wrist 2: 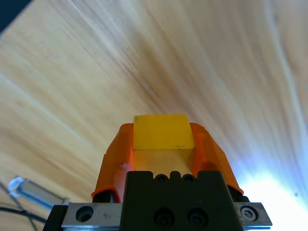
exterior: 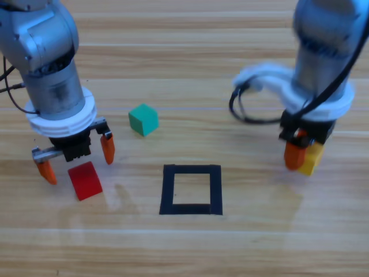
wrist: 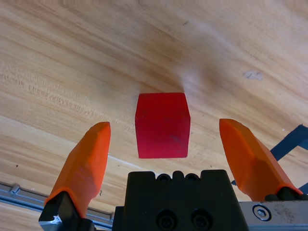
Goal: Stack the blocks in the rectangular block: red at the bottom, yellow in the middle, green on top
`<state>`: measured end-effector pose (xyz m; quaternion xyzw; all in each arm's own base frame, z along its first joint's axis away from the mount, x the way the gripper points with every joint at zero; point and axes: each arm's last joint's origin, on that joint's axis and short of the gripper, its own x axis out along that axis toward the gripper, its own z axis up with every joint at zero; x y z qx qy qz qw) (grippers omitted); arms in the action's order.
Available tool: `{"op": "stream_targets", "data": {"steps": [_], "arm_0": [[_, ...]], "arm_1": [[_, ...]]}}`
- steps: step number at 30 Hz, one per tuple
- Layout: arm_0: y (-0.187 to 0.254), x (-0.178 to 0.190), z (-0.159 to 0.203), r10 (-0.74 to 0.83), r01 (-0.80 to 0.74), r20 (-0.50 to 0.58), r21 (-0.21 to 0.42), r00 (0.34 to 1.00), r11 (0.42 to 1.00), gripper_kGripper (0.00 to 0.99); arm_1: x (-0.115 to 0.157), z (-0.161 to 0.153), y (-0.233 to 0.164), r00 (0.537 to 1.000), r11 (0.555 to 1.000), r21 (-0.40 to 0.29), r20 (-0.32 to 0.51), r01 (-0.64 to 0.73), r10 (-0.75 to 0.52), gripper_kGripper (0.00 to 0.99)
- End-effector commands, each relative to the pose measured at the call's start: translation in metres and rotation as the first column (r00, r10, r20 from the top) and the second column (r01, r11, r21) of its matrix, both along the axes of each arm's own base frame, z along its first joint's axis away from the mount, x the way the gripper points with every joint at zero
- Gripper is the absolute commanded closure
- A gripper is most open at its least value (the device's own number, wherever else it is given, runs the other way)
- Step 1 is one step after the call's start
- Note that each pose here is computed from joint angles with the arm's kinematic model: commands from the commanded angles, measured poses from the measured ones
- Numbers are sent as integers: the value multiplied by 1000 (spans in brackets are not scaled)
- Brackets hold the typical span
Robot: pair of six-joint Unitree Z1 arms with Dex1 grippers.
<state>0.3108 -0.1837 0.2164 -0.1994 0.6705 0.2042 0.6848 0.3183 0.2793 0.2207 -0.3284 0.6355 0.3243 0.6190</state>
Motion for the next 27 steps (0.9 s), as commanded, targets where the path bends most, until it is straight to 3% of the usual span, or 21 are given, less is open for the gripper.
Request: {"op": "stream_targets", "data": {"steps": [1,6,14,20,23,27], "arm_0": [[6,10,-25,43,-43,-41,2,998,999,31],[7,6,-36,41,-41,-49,-9,998,999,54],[9,1,-46,38,-39,-50,-19,998,999,74],[10,0,-45,21,-22,-48,-21,999,1000,172],[11,-2,-45,10,-11,-45,-23,999,1000,289],[12,-2,-43,-33,32,-33,-20,999,999,541]], "arm_1": [[-18,64,-26,994,988,117,42,100,-106,990],[-17,40,-22,993,988,106,-46,108,-104,990],[-17,32,-21,993,990,92,-60,107,-102,990],[-16,30,-20,993,990,88,-63,107,-102,990],[-16,30,-20,993,990,88,-63,107,-102,990],[-15,29,-20,993,991,87,-64,106,-100,990]]}}
